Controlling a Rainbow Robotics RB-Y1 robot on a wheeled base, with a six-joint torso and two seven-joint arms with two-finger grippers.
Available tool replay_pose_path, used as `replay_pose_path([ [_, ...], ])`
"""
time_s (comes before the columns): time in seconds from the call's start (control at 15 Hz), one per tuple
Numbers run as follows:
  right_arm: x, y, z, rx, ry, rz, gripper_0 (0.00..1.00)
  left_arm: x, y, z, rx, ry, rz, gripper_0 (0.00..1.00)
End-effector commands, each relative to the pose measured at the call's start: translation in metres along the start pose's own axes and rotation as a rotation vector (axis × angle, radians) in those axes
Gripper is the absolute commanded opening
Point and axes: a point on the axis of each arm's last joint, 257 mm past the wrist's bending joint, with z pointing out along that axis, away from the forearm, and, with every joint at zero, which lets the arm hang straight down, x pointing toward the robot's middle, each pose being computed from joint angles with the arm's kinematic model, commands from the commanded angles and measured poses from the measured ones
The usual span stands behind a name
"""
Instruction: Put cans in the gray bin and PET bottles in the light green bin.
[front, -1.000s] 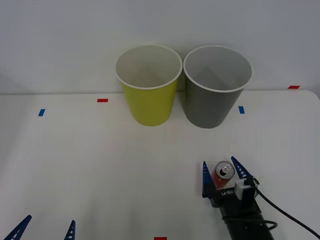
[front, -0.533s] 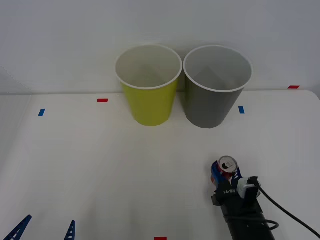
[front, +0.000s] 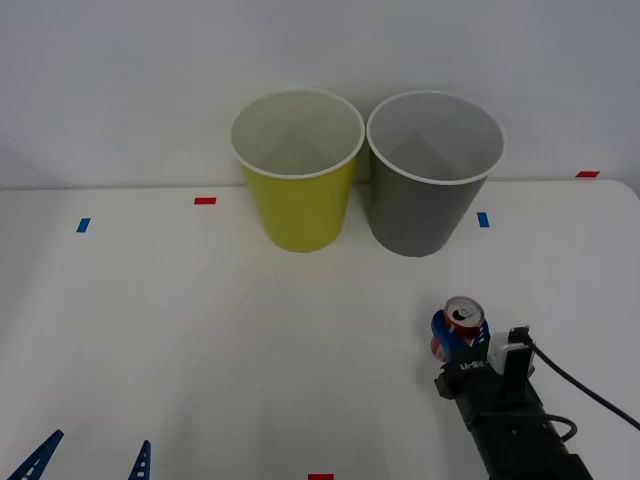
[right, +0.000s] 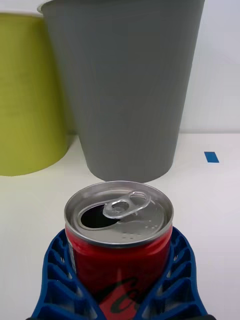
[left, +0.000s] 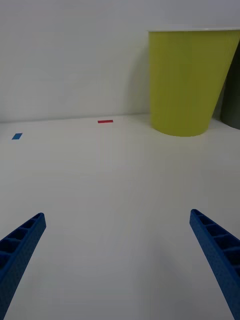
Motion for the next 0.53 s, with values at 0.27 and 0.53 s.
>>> replay_pose_path([
  [0.27,-0.059,-0.016,-0.002,-0.024,0.107,-0.03,0.0,0.0,0.0,0.0,0.0,0.0,0.0,1.0],
  [0.53,-0.105,-0.021,-0.015,-0.012,0.197,-0.026,0.0,0.0,0.0,0.0,0.0,0.0,0.0,1.0],
])
